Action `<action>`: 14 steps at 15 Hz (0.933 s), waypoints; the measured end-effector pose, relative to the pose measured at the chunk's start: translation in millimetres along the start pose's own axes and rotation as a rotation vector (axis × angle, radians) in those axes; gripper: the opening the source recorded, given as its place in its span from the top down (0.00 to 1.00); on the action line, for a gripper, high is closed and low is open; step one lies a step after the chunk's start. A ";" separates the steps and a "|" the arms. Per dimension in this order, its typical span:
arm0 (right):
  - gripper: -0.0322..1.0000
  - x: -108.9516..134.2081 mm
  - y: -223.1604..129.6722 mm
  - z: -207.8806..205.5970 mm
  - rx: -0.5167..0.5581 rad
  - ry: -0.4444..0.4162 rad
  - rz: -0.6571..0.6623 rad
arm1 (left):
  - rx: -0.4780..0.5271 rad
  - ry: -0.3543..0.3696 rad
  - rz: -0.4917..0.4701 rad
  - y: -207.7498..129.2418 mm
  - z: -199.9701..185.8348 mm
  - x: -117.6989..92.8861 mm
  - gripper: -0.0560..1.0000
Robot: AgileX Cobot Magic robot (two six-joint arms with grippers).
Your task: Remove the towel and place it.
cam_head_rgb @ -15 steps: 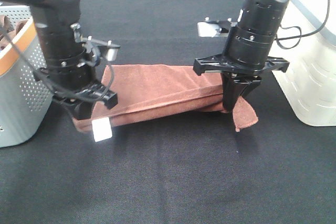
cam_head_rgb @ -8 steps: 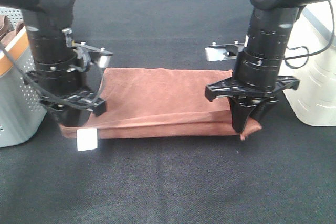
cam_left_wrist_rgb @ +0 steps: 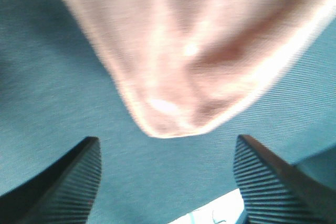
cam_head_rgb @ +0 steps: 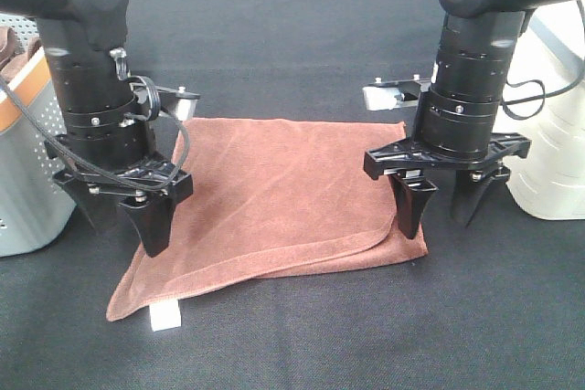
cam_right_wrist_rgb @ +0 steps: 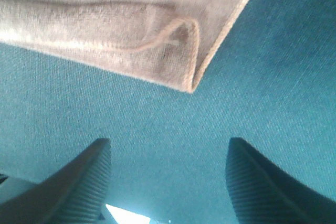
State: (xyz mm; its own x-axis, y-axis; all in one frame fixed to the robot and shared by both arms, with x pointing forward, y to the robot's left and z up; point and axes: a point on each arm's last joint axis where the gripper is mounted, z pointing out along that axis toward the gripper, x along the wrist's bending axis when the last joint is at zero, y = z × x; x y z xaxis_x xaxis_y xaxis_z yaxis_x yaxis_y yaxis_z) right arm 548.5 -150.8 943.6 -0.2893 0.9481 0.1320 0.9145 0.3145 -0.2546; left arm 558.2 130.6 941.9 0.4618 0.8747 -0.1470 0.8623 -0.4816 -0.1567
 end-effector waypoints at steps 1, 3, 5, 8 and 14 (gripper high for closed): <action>0.38 0.0 -0.5 0.0 0.005 0.000 -0.001 | -0.006 -0.002 0.002 -0.6 -2.1 -0.5 0.30; 0.38 0.5 -2.2 -2.5 0.004 0.002 -0.002 | -0.059 0.009 0.015 -6.8 -21.2 -2.5 0.29; 0.38 2.9 -11.5 -20.6 -0.042 0.009 -0.010 | -0.189 0.026 0.036 -13.0 -62.2 -7.8 0.29; 0.38 7.5 -26.5 -46.4 -0.117 0.032 -0.021 | -0.301 0.045 0.054 -26.4 -98.0 -12.5 0.29; 0.38 16.9 -95.2 -125.8 -0.406 0.070 -0.081 | -0.640 0.089 0.084 -113.7 -195.0 -28.6 0.29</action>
State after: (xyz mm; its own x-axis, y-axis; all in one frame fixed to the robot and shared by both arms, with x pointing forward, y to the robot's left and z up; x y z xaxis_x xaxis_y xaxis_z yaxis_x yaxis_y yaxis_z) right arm 492.2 -170.6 1090.5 -0.3577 0.9111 0.2047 0.9309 0.3304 0.1561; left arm 487.6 170.9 1154.4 0.5248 0.8499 -0.0475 0.7630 -0.4449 0.4689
